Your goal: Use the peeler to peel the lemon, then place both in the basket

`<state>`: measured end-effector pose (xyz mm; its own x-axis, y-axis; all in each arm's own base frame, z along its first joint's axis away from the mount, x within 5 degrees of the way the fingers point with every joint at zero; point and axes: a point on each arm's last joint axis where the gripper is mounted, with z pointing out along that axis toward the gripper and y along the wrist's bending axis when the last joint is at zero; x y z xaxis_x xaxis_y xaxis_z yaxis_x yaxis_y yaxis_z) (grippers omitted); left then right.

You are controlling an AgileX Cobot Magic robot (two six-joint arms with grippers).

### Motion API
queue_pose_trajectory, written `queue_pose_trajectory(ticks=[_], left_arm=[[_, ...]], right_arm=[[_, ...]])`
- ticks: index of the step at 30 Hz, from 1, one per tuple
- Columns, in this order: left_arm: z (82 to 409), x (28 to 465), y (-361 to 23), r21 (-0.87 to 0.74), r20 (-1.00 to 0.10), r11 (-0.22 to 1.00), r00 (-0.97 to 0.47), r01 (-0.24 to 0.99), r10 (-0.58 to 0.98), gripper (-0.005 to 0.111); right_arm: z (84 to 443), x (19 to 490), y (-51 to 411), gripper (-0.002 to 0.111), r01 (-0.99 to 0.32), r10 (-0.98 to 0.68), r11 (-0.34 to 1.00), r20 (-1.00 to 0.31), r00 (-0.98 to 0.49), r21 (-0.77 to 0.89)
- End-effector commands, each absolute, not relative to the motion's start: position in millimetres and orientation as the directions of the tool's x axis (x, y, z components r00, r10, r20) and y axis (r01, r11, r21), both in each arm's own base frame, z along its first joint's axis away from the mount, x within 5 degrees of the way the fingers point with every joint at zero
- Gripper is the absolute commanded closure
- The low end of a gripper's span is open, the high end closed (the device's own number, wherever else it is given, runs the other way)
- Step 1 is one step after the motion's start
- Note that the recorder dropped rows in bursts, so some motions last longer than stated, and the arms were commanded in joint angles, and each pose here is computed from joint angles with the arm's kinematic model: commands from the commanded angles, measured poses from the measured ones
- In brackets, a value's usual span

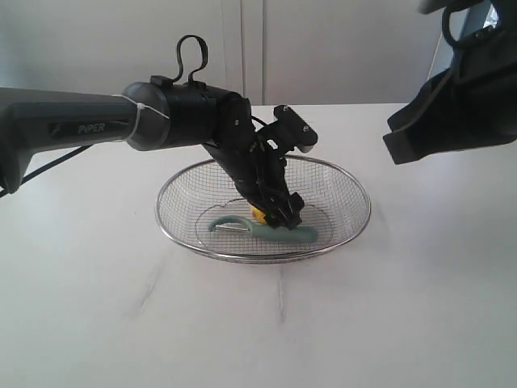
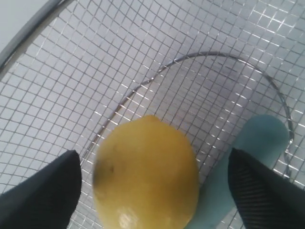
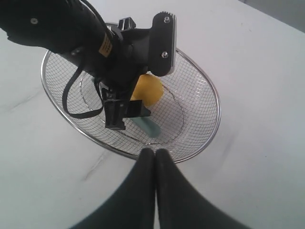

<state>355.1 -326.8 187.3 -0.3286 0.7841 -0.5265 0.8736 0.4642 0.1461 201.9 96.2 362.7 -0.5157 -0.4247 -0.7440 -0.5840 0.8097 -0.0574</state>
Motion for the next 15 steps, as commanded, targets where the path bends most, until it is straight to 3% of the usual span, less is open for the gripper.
queue_pose_trajectory(ticks=[1,9,11,15], left_arm=[[198,354,-324,0.136,-0.528,0.47,-0.338,0.872,0.779,0.02],[258,337,-306,0.179,-0.524,0.45,-0.302,0.875,0.796,0.024],[273,330,-295,0.182,-0.485,0.481,-0.347,0.858,0.803,0.032],[303,311,-264,0.226,-0.331,0.517,-0.434,0.826,0.838,0.062]], right_arm=[[362,200,95,0.108,-0.581,-0.427,0.812,-0.741,-0.518,-0.061],[363,200,94,0.108,-0.58,-0.426,0.812,-0.744,-0.516,-0.062],[364,199,94,0.108,-0.58,-0.425,0.812,-0.745,-0.514,-0.063],[364,199,94,0.108,-0.58,-0.424,0.812,-0.748,-0.511,-0.064]])
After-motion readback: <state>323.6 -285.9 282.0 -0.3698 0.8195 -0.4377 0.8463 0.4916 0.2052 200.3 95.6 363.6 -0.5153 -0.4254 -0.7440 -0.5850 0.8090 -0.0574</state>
